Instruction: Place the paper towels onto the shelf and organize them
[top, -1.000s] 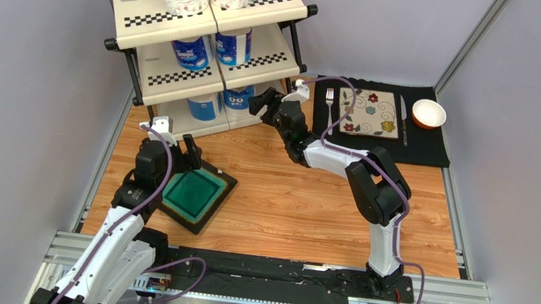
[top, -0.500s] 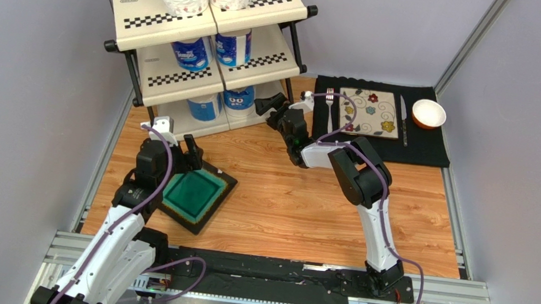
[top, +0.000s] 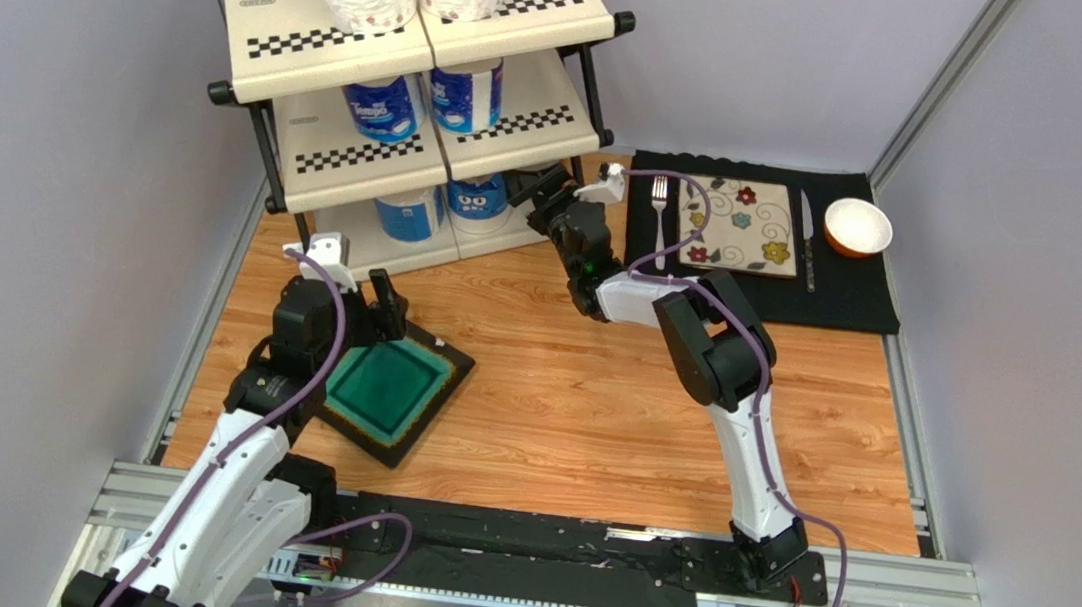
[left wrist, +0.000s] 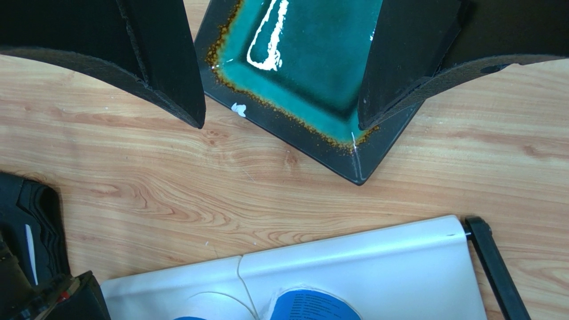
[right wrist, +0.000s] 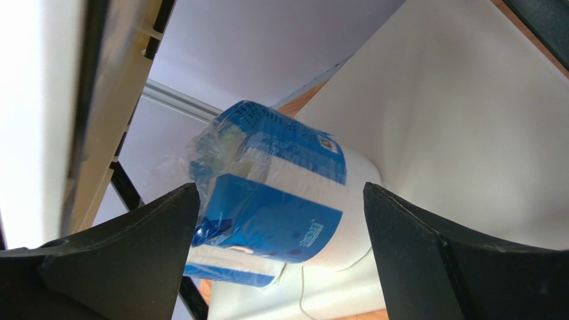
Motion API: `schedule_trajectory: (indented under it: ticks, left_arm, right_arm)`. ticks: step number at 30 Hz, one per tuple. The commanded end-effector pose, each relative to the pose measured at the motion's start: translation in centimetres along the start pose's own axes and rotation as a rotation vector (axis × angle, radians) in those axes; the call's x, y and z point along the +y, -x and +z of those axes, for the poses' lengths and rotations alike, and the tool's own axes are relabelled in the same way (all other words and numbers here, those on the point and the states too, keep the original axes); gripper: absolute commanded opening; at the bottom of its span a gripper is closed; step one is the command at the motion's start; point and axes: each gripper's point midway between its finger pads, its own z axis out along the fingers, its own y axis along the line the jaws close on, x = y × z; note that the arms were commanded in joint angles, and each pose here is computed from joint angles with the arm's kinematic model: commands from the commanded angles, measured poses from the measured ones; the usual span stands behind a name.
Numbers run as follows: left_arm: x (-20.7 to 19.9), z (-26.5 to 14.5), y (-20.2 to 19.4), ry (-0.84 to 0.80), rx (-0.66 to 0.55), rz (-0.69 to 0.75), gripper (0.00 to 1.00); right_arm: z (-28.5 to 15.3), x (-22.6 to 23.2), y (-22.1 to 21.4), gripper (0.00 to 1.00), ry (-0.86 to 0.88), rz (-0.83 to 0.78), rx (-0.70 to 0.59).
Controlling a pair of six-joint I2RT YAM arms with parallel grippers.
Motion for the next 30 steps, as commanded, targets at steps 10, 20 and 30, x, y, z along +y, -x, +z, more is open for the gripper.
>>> schedule_trajectory:
  ticks: [10, 20, 30]
  left_arm:
    - [-0.4, -0.1, 1.1, -0.012, -0.024, 0.008, 0.92]
    - [-0.3, -0.1, 0.7, -0.01, -0.017, 0.001, 0.92]
    - [-0.2, 0.0, 0.4, -0.006, -0.01, -0.002, 0.92]
  right_arm:
    - [2.5, 1.0, -0.2, 0.99, 0.086, 0.035, -0.005]
    - [2.6, 1.6, -1.2, 0.99, 0.127, 0.048, 0.037]
    - [2.4, 1.8, -2.1, 0.99, 0.159, 0.063, 0.069]
